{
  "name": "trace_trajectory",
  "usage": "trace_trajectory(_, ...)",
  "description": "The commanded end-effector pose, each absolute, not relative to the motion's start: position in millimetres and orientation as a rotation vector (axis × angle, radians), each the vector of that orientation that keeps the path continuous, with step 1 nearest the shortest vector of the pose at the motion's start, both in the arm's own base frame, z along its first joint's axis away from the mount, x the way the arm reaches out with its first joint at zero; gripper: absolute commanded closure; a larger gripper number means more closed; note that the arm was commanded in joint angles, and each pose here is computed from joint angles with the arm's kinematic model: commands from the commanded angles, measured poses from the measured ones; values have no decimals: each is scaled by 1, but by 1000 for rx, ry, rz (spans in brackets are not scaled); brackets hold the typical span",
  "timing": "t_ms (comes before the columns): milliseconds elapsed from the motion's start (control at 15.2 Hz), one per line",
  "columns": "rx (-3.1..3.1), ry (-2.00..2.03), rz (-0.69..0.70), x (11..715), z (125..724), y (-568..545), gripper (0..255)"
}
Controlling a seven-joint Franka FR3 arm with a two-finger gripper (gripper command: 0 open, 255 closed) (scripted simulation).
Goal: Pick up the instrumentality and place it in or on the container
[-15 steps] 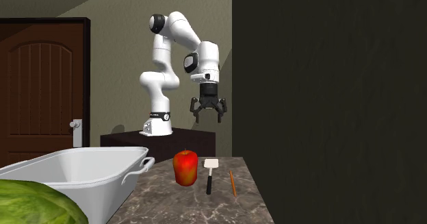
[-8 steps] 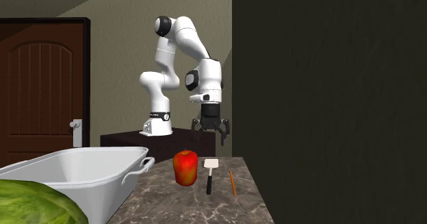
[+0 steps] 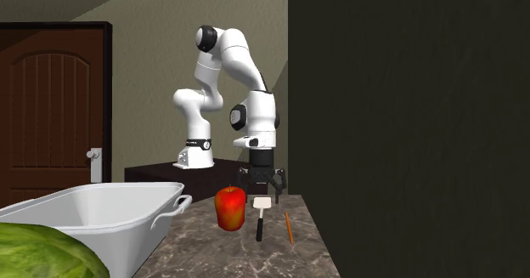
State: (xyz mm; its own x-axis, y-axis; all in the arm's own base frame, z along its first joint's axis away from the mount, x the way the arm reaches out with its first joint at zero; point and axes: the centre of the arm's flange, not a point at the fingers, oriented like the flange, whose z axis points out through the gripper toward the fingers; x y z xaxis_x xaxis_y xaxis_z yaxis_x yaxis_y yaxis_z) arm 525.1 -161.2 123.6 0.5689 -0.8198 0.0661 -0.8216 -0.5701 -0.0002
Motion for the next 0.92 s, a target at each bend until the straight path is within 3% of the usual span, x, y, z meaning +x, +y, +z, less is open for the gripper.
trace_trajectory(0,2755,-1443,92,525,112,-162,0)
trace_trajectory(660,2755,-1443,92,525,98,-163,0)
trace_trajectory(726,2755,-1443,92,525,98,-163,255)
trace_trajectory(858,2755,-1443,92,525,98,-163,255)
